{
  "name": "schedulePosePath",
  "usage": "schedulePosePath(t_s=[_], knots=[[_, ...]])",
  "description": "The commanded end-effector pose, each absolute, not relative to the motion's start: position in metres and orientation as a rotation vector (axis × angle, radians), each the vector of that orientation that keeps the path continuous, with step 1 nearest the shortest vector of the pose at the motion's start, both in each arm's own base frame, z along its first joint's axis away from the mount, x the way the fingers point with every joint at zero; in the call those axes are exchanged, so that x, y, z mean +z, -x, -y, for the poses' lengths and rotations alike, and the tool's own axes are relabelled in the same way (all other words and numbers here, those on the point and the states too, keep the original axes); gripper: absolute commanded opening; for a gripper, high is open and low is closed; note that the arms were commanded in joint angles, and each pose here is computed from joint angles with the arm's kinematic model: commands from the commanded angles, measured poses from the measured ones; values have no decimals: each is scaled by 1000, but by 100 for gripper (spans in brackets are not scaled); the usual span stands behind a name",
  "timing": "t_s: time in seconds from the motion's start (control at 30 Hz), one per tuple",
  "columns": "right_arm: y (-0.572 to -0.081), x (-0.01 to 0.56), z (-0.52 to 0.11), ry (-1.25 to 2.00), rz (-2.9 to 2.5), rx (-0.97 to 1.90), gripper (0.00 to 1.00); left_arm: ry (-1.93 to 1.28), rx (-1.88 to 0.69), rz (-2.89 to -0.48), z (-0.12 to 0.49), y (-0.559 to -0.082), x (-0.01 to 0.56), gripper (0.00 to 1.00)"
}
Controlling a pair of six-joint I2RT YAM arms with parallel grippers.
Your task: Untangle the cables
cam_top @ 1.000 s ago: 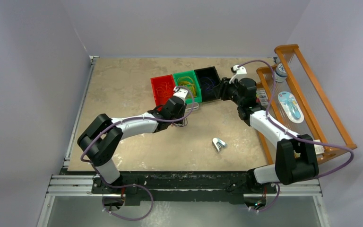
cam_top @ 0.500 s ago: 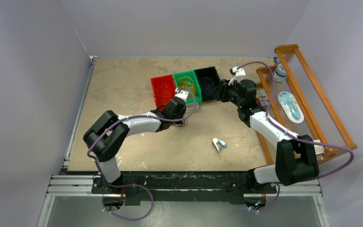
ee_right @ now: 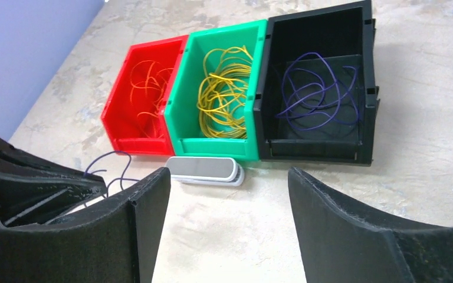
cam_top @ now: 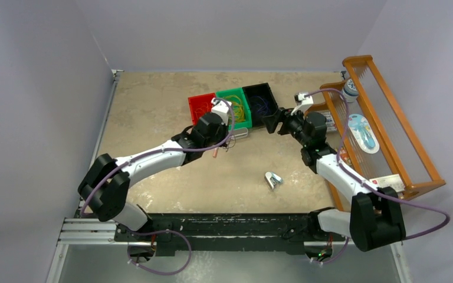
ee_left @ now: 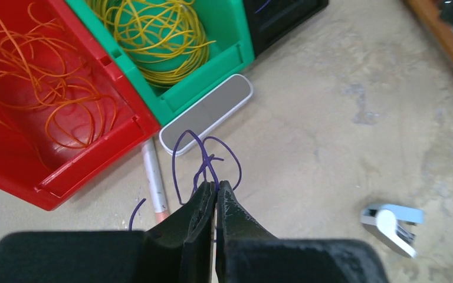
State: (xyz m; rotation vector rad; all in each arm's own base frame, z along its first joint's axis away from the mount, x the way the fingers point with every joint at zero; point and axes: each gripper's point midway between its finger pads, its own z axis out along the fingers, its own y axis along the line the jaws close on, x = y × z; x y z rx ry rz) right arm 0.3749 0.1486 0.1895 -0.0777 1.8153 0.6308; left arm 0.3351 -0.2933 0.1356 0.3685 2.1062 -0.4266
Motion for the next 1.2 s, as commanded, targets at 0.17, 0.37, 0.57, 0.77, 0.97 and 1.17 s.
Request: schedulePosePath(t_s=[0.17,0.37,0.57,0.77,0.97,1.17], knots=[[-343,224,-182,268,-1631,849,74,-448,-652,-2043,307,-305,196,0],[-310,208,-228,440,-1606,1028,70,-566,-741,-2032,314,-286,213,0],[-298,201,-252,464,-1591,1108,67,-661,-813,-2005,322,-273,224,0],[-296,199,-262,478,-1574,1156,65,-696,-838,-1987,325,-269,230,0],[-294,192,-271,509,-1579,1201,65,-707,-849,-1975,328,-269,233,0],[-310,191,-280,454,-1554,1224,59,-742,-918,-1948,338,-259,242,0]])
